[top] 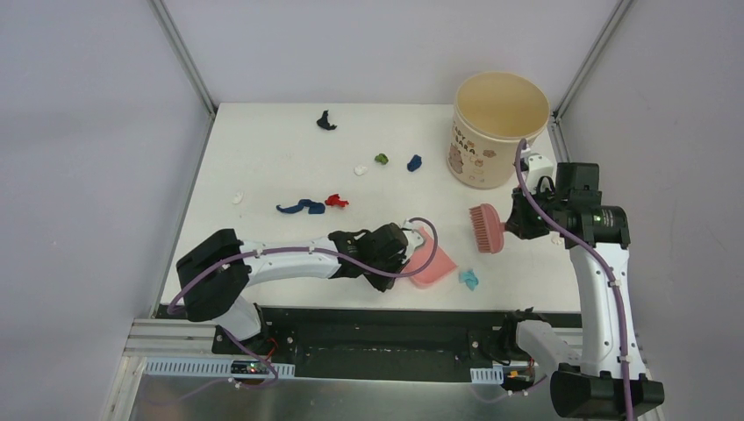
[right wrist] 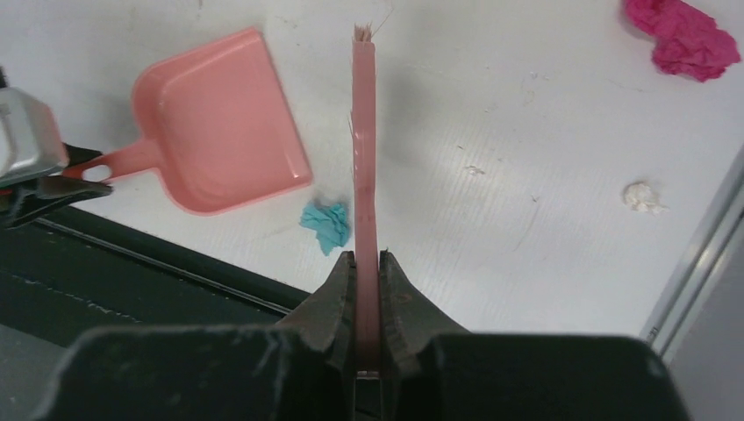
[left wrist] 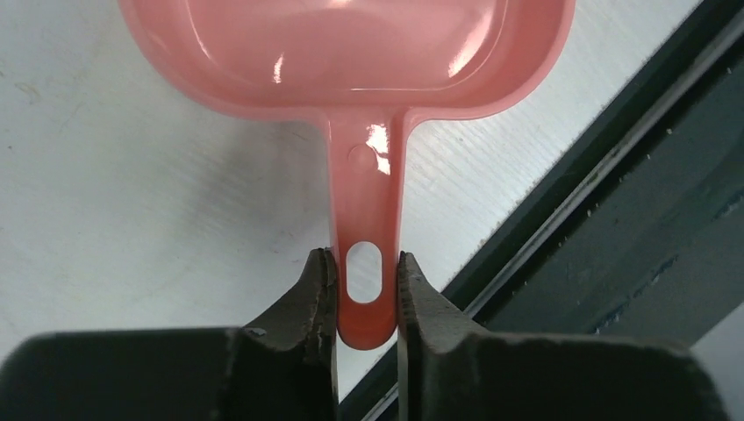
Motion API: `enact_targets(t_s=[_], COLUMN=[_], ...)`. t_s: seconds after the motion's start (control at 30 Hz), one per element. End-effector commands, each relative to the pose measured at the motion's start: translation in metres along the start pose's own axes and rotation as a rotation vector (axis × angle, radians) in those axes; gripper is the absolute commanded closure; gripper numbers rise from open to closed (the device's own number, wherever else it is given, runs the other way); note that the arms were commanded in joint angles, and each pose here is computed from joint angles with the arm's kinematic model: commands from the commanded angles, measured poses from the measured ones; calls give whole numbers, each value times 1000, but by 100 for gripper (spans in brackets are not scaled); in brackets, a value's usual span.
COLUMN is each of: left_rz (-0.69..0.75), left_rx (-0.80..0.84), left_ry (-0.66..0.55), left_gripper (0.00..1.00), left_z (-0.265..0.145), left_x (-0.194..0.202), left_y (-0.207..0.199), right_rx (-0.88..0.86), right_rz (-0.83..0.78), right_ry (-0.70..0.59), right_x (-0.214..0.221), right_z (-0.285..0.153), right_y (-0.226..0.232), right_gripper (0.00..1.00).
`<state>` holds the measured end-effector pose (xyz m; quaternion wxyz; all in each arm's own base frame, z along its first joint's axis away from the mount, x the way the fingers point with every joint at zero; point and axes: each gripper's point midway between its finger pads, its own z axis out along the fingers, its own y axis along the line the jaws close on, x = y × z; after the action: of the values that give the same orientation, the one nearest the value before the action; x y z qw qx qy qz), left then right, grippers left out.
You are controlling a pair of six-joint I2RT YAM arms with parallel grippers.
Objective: Sweep away the paper scraps from the table
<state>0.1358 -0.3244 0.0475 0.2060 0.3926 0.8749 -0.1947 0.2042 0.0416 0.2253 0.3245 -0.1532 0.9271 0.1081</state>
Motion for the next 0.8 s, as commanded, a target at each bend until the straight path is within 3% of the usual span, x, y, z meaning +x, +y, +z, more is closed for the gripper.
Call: enact_targets(t_s=[0.0, 0.07, 0.3, 0.43, 0.6, 0.7, 0.77], left_rz=[45, 71, 55, 105, 177, 200, 214], left_rx=[92, 92, 129, 110, 108, 122, 130], left_ry=[-59, 5, 147, 224, 283, 298, 309], left_gripper=[96, 100, 100, 100, 100, 100, 100], left_z=[-36, -53, -89, -88, -81, -75, -69], left_x=[-39, -32, -7, 15, 28, 25, 22], left_y=[-32, -37, -47, -47, -54, -63, -67], right_rx=[162, 213, 349, 545, 820, 857, 788], right_rz=[-92, -129, -181, -201, -258, -255, -226], right_ry=[19, 59, 233, 336, 344, 349, 367], right_x=[-8, -5, 15, 29, 29, 34, 41], right_z=[-13, -18, -30, -44, -68, -61, -48], right_y=[-32, -43, -74, -110, -150, -160, -154], right_gripper=[100, 100, 100, 100, 100, 100, 100])
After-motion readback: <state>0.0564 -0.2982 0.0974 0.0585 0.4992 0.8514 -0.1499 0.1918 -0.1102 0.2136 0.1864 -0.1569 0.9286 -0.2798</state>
